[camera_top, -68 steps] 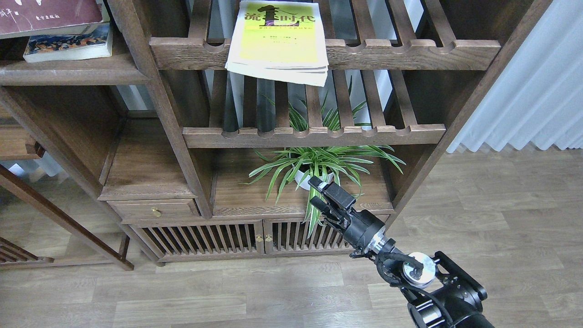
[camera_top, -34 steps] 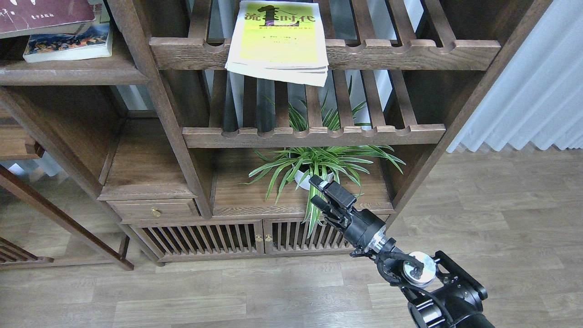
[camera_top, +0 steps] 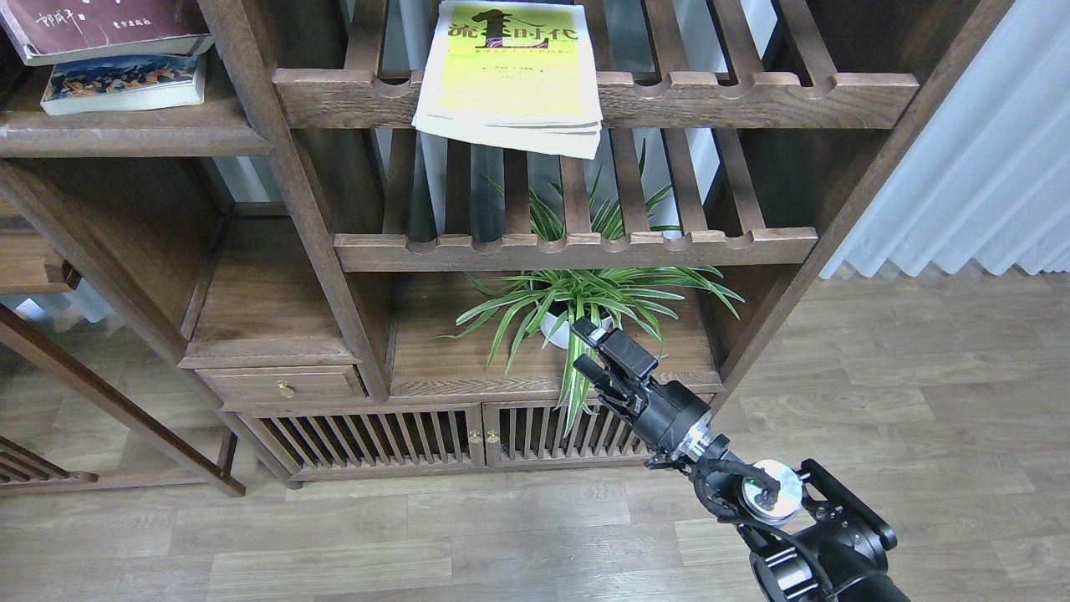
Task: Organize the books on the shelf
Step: 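Lay the maroon book on the upper side shelf with the left gripper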
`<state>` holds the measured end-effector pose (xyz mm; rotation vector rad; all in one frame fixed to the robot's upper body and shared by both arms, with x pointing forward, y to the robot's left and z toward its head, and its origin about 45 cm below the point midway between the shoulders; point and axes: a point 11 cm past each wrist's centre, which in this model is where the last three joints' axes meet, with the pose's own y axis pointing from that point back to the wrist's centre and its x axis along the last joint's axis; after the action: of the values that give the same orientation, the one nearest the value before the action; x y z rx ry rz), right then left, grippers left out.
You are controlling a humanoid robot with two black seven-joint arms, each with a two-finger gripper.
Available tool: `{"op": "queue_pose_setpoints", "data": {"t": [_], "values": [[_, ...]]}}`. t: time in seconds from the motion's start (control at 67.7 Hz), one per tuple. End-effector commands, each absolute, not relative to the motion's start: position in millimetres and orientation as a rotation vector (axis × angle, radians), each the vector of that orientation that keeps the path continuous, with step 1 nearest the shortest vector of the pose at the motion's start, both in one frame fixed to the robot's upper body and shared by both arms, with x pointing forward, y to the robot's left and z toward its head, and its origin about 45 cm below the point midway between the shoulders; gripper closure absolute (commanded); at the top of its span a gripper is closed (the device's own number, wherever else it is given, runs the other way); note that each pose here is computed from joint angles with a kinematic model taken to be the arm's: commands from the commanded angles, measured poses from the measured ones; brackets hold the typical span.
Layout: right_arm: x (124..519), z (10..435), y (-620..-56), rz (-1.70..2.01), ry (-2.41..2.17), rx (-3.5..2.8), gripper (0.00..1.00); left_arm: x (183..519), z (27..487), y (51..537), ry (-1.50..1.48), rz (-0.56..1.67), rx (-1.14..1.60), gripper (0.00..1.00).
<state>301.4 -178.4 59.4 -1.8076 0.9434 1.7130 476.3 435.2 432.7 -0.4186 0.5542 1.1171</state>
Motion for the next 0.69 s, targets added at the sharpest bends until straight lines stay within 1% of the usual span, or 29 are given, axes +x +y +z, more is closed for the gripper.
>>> {"op": "queue_pose_setpoints", "data": {"t": [0.0,0.015,0.03,0.059,0.133,0.399,0.547,0.561,0.679], "values": [[301,59,-179,1.713,0.944,-1.807,0.04,477,435,434,0.55,1.113,-0.422,0.39],[301,59,-179,1.713,0.944,-1.807,0.04,477,435,434,0.55,1.113,-0.422,0.36],[301,59,-178,1.715,0.944,-1.808,0.04,477,435,433,0.55,1.111,-0.421,0.31],[301,59,-179,1.713,0.944,-1.807,0.04,477,436,433,0.548,1.109,-0.421,0.27],[302,60,-178,1.713,0.943,-1.81,0.04,477,439,431,0.544,1.101,-0.423,0.2],[303,60,-178,1.71,0.942,-1.814,0.04,475,443,434,0.535,1.106,-0.425,0.11],[303,60,-178,1.712,0.946,-1.813,0.04,474,444,438,0.532,1.112,-0.432,0.05],[303,59,-179,1.713,0.947,-1.812,0.04,473,445,440,0.529,1.116,-0.432,0.03],[304,59,-179,1.712,0.948,-1.813,0.04,470,447,447,0.521,1.13,-0.432,0.02]]}}
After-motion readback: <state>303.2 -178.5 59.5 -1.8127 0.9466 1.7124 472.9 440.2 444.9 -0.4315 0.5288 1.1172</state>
